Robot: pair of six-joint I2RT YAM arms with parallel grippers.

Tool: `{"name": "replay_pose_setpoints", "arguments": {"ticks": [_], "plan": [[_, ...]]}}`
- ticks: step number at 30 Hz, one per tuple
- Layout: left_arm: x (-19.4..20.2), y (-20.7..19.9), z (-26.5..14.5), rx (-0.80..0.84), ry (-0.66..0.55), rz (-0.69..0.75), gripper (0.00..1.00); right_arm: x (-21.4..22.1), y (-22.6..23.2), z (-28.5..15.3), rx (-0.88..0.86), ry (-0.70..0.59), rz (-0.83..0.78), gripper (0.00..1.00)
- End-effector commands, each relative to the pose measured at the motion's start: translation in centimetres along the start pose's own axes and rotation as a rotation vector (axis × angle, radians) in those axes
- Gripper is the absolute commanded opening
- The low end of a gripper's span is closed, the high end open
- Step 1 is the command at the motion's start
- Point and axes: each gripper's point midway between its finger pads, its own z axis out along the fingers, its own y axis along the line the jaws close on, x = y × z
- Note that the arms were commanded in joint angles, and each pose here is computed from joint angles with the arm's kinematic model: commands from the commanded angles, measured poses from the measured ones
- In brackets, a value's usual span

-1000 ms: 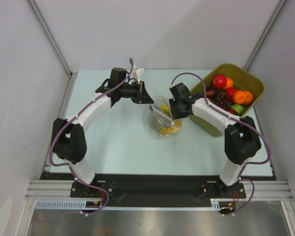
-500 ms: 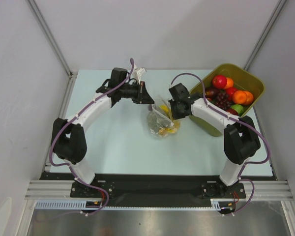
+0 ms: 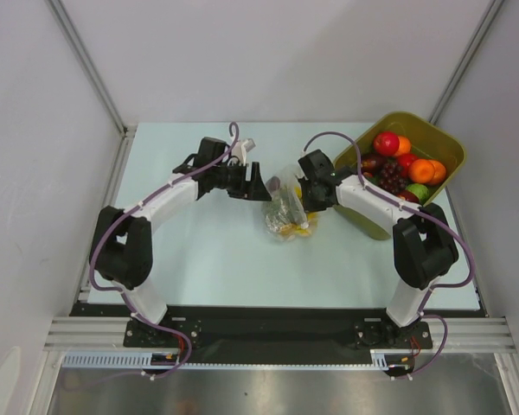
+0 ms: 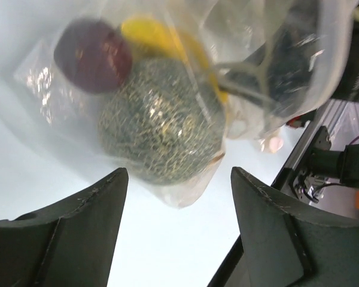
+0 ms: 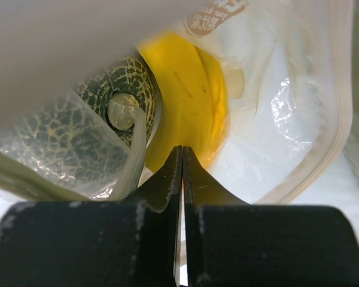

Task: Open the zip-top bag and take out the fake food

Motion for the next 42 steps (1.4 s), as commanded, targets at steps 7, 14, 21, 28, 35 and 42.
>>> {"name": "replay_pose_setpoints", "arguments": {"ticks": [7, 14, 21, 28, 35, 42], "plan": [[2.8, 0.7, 1.4, 0.027, 0.092, -0.071, 0.76, 0.3, 0.3, 0.3, -0.016, -0.016, 0.081, 0.00], [7.0, 0.4, 2.0, 0.050, 0.198, -0.101, 0.77, 0.2, 0.2, 0.7, -0.020, -0.009, 0.143, 0.06], [9.6, -0.3, 3.3, 0.075, 0.248, -0.120, 0.79, 0.4, 0.8, 1.1, -0.047, 0.005, 0.181, 0.07], [10.1, -0.4, 5.0, 0.103, 0.240, -0.154, 0.73, 1.9, 0.8, 1.3, -0.026, 0.037, 0.210, 0.20], [10.0, 0.7, 6.1, 0.078, 0.247, -0.167, 0.33, 3.0, 0.5, 1.0, 0.016, 0.048, 0.249, 0.49], [9.9, 1.6, 6.4, 0.033, 0.256, -0.160, 0.00, 2.3, -0.4, -0.3, 0.053, 0.011, 0.263, 0.52]]}}
